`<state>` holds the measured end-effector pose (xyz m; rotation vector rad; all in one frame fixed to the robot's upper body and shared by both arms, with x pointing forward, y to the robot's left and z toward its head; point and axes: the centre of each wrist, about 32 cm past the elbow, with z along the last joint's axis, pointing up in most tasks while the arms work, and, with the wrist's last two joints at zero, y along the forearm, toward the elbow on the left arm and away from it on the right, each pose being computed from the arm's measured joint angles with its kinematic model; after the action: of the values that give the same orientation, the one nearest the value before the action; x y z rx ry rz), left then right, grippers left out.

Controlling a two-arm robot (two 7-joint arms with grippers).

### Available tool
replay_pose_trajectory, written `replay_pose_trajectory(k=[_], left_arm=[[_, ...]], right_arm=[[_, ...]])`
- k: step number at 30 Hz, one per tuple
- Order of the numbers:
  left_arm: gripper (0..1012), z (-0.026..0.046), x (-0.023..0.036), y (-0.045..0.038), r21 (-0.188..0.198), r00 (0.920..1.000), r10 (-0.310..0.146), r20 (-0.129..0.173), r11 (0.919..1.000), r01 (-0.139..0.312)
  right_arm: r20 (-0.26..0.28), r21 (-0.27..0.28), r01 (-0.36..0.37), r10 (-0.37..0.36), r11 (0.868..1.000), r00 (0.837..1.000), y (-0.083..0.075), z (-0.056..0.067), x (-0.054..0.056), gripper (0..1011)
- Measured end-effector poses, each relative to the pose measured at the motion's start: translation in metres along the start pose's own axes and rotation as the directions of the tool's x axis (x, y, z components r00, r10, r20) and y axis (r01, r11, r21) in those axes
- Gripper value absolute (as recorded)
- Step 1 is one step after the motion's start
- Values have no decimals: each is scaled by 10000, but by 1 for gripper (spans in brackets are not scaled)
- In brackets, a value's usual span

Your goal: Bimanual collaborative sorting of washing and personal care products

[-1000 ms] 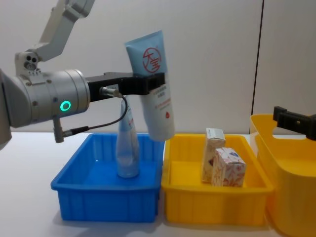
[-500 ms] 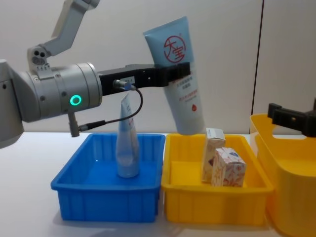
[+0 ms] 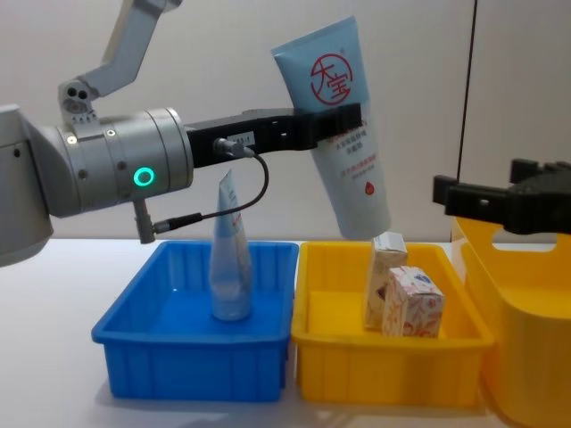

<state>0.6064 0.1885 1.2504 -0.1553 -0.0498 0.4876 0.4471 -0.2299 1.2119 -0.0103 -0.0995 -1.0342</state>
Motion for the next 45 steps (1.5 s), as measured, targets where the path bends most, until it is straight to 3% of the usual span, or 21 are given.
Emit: replay_pose_trajectory(k=[9, 18, 23, 31, 45], left_arm=[[260, 2, 6, -11, -55, 9999, -163, -18, 9999, 163], [260, 2, 8, -16, -85, 9997, -232, -28, 9997, 231], [260, 2, 8, -19, -94, 9997, -260, -33, 9996, 259], [260, 2, 8, -21, -100, 9996, -287, -34, 9995, 287], [260, 2, 10, -20, -105, 9995, -301, -36, 9995, 301]], right_arm=[[964, -93, -683, 689, 9976, 9930, 65, 47, 28, 1003], [2511, 23, -760, 730, 9971, 9652, 193, 8, 44, 1003], [3066, 157, -596, 520, 9981, 9504, 293, -32, 7, 1003], [3476, 300, -446, 314, 9986, 9371, 445, -90, -53, 1003], [3719, 433, -180, 6, 9989, 9283, 711, -153, -126, 1003]])
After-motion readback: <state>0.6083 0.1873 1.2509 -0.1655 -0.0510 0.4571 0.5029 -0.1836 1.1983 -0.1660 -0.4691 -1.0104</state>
